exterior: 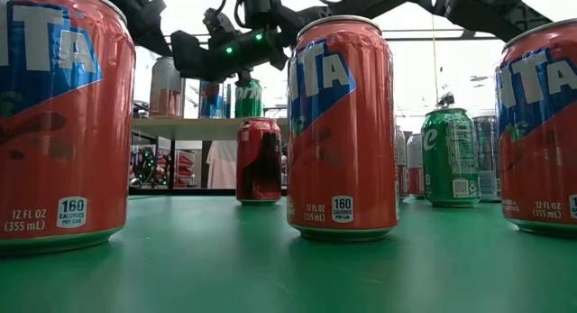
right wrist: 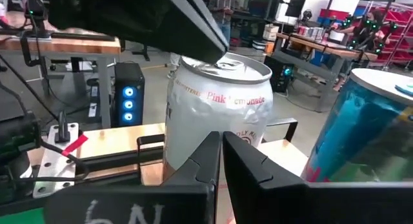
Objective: Place canned beverage on shelf
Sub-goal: Put the green can on the shelf
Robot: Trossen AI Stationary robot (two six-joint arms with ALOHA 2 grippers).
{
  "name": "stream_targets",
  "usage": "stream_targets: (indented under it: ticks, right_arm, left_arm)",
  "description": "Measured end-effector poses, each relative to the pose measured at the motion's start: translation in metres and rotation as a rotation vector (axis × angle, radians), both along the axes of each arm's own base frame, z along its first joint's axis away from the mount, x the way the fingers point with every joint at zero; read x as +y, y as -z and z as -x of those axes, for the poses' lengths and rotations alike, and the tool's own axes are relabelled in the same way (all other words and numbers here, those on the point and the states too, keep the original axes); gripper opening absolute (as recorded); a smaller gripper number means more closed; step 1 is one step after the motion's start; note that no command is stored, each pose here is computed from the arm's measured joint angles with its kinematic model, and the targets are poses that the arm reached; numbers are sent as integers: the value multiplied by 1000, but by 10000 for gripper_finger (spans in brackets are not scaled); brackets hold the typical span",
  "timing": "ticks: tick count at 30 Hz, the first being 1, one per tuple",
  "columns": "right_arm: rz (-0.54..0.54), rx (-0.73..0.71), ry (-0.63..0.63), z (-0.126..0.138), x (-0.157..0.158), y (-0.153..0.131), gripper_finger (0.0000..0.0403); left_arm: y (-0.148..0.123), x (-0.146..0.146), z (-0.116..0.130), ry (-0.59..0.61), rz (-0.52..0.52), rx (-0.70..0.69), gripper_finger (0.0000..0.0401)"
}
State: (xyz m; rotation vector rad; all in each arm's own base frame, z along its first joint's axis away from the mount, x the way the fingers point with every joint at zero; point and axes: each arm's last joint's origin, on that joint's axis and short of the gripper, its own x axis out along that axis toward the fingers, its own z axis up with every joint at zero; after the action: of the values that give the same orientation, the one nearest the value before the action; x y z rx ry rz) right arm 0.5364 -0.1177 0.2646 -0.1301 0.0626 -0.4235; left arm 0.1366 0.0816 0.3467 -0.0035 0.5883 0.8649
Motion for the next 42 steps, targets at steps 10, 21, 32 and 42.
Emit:
stream_targets:
  ticks: [10,21,32,42]
  right_arm:
    - [77,151,202,13,24,-24,12]
    - [90,333,146,47,80,-69,12]
    - [105,453,56,100,133,-85,12]
    - [-20,501,-131,148,150,-72,12]
  left_arm:
    - [-12,-4,8,-11,-48,-104,0]
    - [-18,-27,24,58,-32,-270,0]
    - [0,-55,3,228,-23,-293,0]
    - [1,-55,6,224,-176,-133,0]
